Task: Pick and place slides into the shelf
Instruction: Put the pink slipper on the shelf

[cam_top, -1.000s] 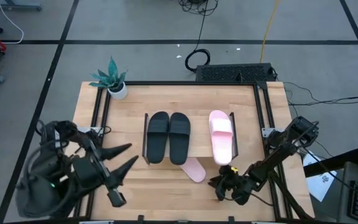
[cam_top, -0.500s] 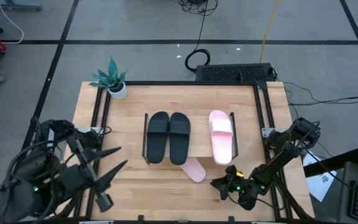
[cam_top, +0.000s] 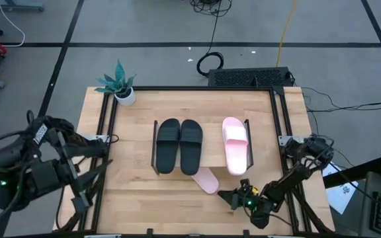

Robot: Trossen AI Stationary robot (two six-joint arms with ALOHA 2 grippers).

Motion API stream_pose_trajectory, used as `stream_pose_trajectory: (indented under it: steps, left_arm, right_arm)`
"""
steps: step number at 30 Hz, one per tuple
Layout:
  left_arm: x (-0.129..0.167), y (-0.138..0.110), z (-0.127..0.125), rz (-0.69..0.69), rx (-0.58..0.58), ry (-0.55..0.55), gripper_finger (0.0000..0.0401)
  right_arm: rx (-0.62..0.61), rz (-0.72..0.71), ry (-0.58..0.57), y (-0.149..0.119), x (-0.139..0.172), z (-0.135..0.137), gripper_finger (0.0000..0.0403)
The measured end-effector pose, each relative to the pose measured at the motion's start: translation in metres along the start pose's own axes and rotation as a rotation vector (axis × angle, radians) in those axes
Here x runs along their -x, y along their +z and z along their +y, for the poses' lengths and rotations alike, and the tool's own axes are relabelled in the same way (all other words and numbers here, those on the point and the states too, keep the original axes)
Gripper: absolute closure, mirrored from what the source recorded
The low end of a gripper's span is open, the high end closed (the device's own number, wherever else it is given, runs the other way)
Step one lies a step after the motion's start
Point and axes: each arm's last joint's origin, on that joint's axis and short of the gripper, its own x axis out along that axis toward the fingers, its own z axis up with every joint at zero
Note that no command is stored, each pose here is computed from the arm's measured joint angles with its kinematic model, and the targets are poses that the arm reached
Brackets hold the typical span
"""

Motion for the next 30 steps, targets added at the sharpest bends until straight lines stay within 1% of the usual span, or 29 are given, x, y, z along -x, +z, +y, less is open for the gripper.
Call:
stream_pose_trajectory:
  steps: [3, 7, 12, 18, 22, 30]
  left_arm:
    - [0.006, -0.001, 0.009, -0.007, -0.031, -0.025, 0.024]
    - [0.012, 0.0, 0.018, -0.014, -0.021, -0.048, 0.024]
    - [0.016, -0.001, 0.016, -0.019, -0.034, -0.067, 0.024]
    - [0.021, -0.002, 0.016, -0.025, -0.06, -0.086, 0.024]
    - [0.021, -0.002, 0.016, -0.027, -0.073, -0.088, 0.024]
    - [0.021, -0.002, 0.016, -0.027, -0.08, -0.088, 0.024]
  right_arm:
    - [-0.006, 0.03, -0.006, -0.009, -0.004, 0.006, 0.0299]
    - [-0.015, 0.07, -0.032, -0.015, -0.004, 0.01, 0.031]
    - [-0.027, 0.049, -0.024, -0.016, -0.003, 0.012, 0.0332]
    - [-0.017, 0.065, -0.021, -0.02, -0.003, 0.017, 0.0352]
    - [-0.005, 0.063, -0.024, -0.019, -0.006, 0.019, 0.0358]
    - [-0.026, 0.029, -0.035, -0.012, -0.018, 0.021, 0.0358]
